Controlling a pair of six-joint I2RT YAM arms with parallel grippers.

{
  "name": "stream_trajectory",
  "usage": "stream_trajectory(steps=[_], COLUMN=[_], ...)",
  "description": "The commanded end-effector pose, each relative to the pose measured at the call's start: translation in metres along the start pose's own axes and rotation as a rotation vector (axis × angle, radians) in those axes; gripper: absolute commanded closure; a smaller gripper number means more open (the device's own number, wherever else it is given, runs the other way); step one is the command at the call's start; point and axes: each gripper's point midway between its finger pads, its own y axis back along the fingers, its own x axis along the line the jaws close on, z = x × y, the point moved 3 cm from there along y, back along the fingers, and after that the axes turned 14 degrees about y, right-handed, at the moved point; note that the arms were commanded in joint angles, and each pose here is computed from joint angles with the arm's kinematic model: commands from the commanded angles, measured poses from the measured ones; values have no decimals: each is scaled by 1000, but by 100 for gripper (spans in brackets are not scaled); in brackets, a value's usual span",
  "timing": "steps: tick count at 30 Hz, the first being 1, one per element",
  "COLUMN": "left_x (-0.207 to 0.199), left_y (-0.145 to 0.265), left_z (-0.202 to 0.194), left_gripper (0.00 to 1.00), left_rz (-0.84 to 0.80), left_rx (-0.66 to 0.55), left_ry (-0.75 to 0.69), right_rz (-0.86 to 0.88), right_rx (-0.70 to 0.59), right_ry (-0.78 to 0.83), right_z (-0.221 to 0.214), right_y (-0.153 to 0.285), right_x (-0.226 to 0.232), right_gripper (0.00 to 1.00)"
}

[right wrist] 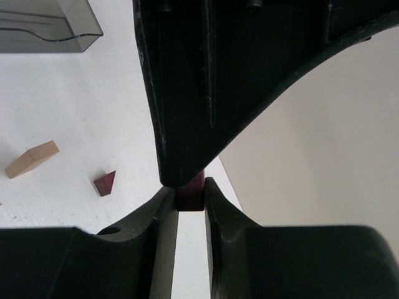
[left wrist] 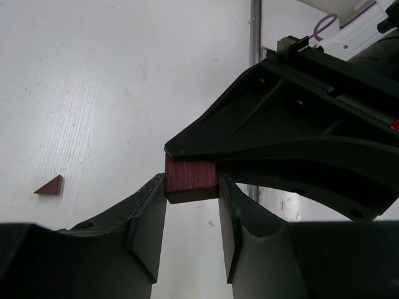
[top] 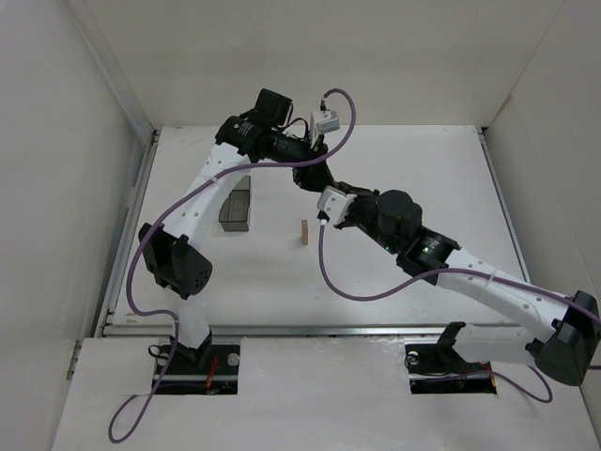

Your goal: Build the wood block tower

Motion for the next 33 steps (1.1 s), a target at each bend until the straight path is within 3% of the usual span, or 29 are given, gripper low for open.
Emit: stream_trajectory(steps=[1,2,3,7,8,12,17,22,25,29,32,33], left_x=[-9,-5,0,25,36,55,68,70,82,82,78,75], left_y=[6,6,6,14,30,38,37,41,41,31,27,28], left_z=[-3,-3,-7,-13,-18,-31,-67,-71,-71,-73,-68,-67], left_gripper=[100,100,100,100,100,100,100,100,100,100,100,100], left_rz=[-16,7,25,165,251,316,284,338,402,357,337,342], left_rx=[9,12,26,28,14,26,101,22,-49,-114,-191,-216], left_ry=[-104,-123,-129,-245,-356,-486,-594,-797,-835,-826,-792,-798], right_rz=[-56,-67,-63,-56,-28,0,-2,-7,-15,-26,-104,-166], right_rx=[-55,-35,-21,34,-5,-39,-43,-60,-53,-36,-59,-52], right_ry=[-65,-87,-99,-167,-205,-285,-394,-438,-458,-517,-688,-812], right_z=[18,15,13,1,3,4,-3,-7,-8,-14,-14,-18], right_y=[1,2,-1,6,20,38,60,60,53,42,40,40], right_x=[-21,-21,-18,-7,1,11,24,40,43,51,32,14], right_gripper=[70,58,38,12,8,6,6,6,6,5,0,0])
